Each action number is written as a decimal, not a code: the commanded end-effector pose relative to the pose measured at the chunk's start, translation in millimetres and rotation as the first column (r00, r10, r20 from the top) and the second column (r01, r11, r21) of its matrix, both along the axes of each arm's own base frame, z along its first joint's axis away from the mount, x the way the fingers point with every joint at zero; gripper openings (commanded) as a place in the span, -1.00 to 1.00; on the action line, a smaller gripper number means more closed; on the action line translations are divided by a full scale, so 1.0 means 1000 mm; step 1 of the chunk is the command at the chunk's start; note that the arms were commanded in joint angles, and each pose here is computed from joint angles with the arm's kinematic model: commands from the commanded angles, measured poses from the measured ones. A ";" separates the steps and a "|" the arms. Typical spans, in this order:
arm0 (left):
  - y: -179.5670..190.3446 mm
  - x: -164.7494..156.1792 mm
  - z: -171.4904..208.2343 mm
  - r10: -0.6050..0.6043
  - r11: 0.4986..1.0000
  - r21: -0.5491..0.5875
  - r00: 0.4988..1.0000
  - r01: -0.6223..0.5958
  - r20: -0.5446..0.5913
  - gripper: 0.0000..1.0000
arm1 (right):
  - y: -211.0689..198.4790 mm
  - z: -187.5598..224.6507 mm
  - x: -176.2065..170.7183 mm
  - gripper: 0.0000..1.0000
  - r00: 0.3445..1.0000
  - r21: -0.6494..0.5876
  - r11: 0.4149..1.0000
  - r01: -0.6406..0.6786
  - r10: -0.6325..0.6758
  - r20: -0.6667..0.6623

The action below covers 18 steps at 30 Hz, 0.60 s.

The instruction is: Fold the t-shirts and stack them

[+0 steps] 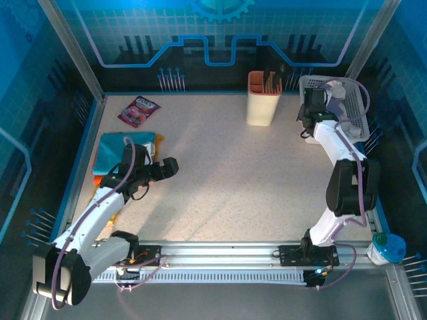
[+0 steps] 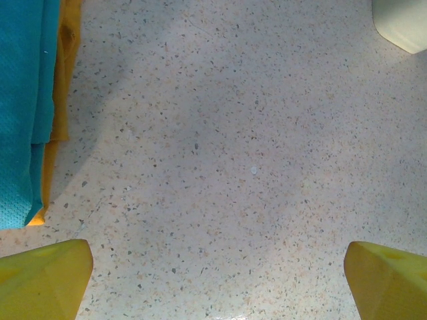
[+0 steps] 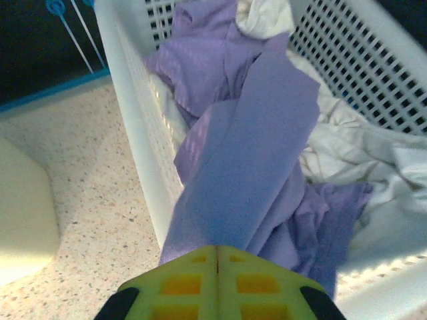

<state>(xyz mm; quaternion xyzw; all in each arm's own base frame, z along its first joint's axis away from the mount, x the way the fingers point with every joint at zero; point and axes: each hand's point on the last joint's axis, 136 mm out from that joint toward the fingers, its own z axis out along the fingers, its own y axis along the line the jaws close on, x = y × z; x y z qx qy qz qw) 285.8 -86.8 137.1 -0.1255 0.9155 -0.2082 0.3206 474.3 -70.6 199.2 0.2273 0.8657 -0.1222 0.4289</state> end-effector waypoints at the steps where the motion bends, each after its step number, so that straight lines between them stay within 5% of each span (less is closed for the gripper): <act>1: -0.008 -0.003 -0.001 -0.015 0.999 -0.038 1.000 0.014 -0.004 0.96 | -0.003 0.039 -0.012 -1.00 0.990 -0.004 0.999 0.037 -0.036 0.136; 11: -0.015 -0.002 0.005 -0.029 0.998 -0.058 1.000 0.029 0.008 0.95 | 0.023 0.107 -0.059 -1.00 0.920 -0.141 0.990 -0.015 0.069 0.386; 18: -0.018 -0.005 0.001 -0.038 0.996 -0.074 0.999 0.039 0.008 0.95 | 0.068 0.160 -0.091 -1.00 0.823 -0.294 0.949 -0.119 0.259 0.505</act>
